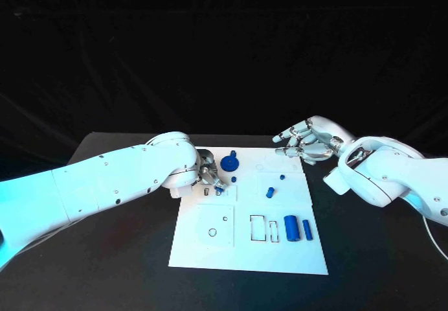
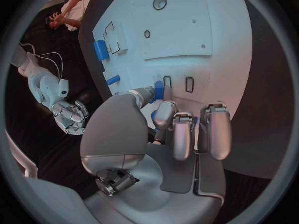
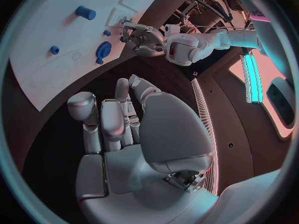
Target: Assemble the parts on the task board
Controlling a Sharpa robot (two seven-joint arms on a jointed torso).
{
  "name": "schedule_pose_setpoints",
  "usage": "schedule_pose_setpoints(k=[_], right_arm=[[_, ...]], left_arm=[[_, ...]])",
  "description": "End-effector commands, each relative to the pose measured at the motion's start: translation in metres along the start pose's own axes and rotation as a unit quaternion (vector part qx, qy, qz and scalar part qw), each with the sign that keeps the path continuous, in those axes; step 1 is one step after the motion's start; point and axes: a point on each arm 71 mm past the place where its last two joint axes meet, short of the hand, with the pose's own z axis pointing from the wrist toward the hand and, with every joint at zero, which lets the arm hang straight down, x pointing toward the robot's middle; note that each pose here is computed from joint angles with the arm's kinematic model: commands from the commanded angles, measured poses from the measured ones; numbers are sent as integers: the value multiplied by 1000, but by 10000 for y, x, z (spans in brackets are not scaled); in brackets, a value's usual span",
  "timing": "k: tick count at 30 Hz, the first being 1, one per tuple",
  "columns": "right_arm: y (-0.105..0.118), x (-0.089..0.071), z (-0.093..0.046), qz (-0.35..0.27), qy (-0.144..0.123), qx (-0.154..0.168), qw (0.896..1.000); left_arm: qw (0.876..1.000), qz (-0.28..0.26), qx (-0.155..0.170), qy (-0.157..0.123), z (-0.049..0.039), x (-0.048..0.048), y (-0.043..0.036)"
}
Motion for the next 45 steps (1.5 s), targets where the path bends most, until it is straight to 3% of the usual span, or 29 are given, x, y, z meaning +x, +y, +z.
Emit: schedule_pose_setpoints(k=[1, 19, 45], right_arm=[[5, 20, 2, -6, 11, -3, 1000], [13, 37, 12, -3, 14, -5, 1000], [-4, 33, 10, 4, 16, -2, 1000]], left_arm=[[1000, 13, -2, -16, 0, -11, 1], [999, 38, -14, -7, 71, 71, 44], [998, 59, -15, 21, 58, 135, 63]])
